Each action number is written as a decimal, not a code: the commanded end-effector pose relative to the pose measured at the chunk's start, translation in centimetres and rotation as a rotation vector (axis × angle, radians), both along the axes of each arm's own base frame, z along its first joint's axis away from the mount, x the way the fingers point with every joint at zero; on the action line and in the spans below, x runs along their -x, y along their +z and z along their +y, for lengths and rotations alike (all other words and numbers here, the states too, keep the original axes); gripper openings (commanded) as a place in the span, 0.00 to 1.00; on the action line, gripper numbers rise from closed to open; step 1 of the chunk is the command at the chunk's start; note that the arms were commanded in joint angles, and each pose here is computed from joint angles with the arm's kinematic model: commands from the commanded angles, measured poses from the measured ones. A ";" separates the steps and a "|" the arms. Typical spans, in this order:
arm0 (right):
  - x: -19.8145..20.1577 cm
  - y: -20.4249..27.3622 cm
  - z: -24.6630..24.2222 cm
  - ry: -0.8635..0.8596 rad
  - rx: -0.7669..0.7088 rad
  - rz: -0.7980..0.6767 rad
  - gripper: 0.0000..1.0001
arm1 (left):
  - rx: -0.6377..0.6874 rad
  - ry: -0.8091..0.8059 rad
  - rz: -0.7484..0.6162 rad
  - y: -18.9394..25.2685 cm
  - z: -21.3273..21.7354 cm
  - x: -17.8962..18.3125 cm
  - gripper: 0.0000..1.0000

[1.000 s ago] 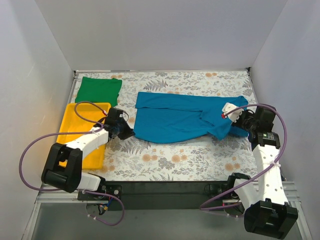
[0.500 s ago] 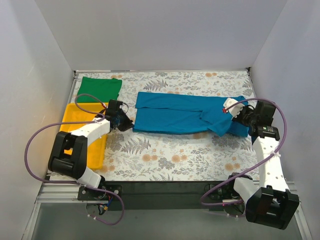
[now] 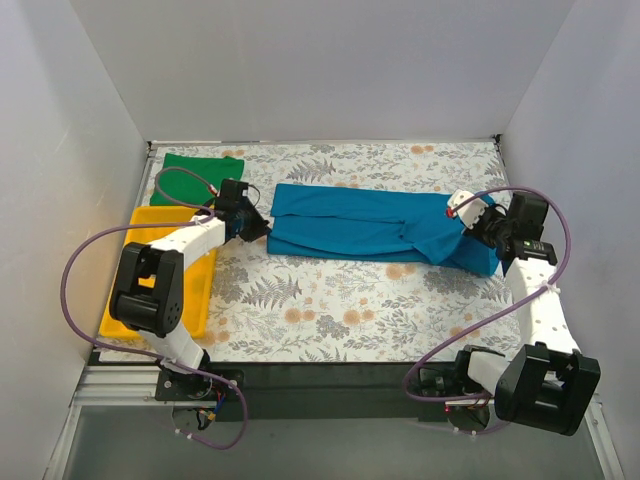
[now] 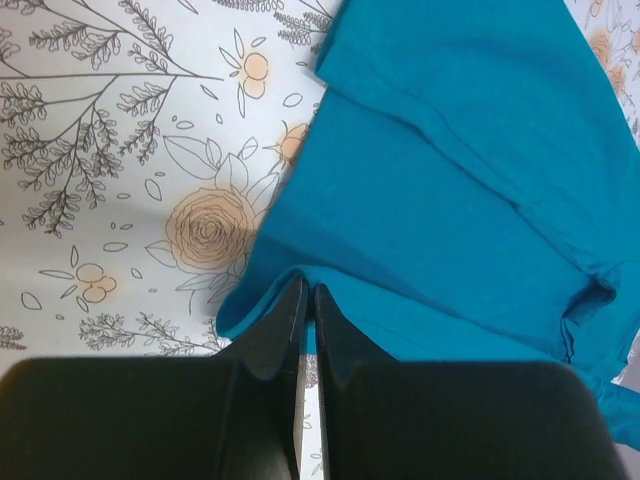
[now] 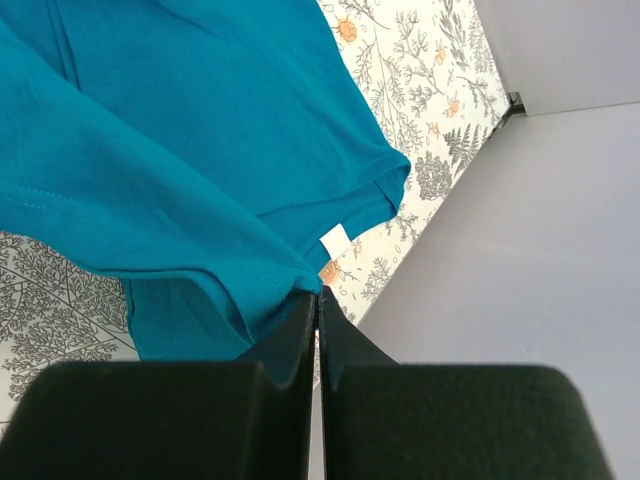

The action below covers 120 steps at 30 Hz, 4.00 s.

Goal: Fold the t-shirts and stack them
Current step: Fold the tshirt

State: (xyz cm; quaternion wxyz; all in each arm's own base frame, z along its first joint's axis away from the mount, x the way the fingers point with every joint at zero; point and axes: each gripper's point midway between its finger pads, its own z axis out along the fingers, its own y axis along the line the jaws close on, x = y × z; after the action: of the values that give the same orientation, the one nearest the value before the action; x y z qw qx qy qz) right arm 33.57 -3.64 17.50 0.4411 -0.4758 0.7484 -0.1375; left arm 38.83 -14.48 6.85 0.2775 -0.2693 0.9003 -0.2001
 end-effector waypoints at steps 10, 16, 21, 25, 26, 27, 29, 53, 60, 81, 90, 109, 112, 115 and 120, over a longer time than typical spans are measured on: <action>-3.1 2.7 -0.6 -0.031 -0.040 -0.074 0.01 | -0.026 0.004 -0.026 0.5 0.9 -3.0 0.00; -3.5 1.8 -1.1 -0.053 -0.047 -0.047 0.01 | -0.028 0.006 -0.008 -0.2 1.1 -3.8 0.00; -3.6 1.1 -1.2 -0.062 -0.053 -0.029 0.01 | -0.025 -0.001 -0.003 -0.5 1.0 -4.1 0.00; -3.6 0.9 -1.3 -0.066 -0.056 -0.024 0.01 | -0.019 -0.012 -0.006 -0.4 0.7 -4.5 0.00; -3.6 0.8 -1.4 -0.066 -0.055 -0.022 0.01 | -0.020 -0.013 -0.007 -0.3 0.7 -4.5 0.00; -3.6 0.8 -1.4 -0.070 -0.058 -0.021 0.01 | -0.017 -0.014 -0.006 -0.3 0.7 -4.6 0.00; -3.6 0.7 -1.3 -0.066 -0.061 -0.018 0.01 | -0.015 -0.019 -0.006 -0.3 0.6 -4.7 0.00; -3.9 0.1 -1.5 -0.091 -0.092 0.003 0.01 | -0.029 -0.089 -0.042 0.8 -0.4 -7.9 0.00; -3.7 -0.2 -1.6 -0.097 -0.106 0.009 0.01 | -0.035 -0.102 -0.026 0.0 -0.6 -8.3 0.00; -3.2 -1.2 -0.6 -0.073 -0.158 0.032 0.01 | -0.080 -0.184 -0.196 5.7 1.0 -5.0 0.55; -3.0 -1.4 -0.3 -0.067 -0.167 0.039 0.01 | 0.045 -0.295 -0.107 2.4 -0.5 1.2 0.46; -2.7 -2.0 -0.2 -0.065 -0.174 0.053 0.01 | 0.053 -0.358 -0.012 -1.0 -1.5 -0.8 0.37; -2.7 -2.1 -0.1 -0.063 -0.176 0.055 0.01 | 0.056 -0.364 -0.005 -1.1 -1.7 -1.0 0.33; -2.7 -2.1 -0.1 -0.064 -0.178 0.056 0.01 | 0.057 -0.372 0.007 -1.5 -1.7 -0.8 0.30; -2.7 -2.1 -0.1 -0.066 -0.178 0.056 0.01 | 0.067 -0.384 0.020 -1.8 -1.9 -0.4 0.15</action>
State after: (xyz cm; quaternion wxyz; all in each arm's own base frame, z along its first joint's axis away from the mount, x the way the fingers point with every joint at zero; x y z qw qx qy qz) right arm 35.80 -3.88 14.80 0.4404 -0.4172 0.7917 -0.0714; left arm 38.77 -15.84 4.02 0.2095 -0.1197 0.9340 -0.2636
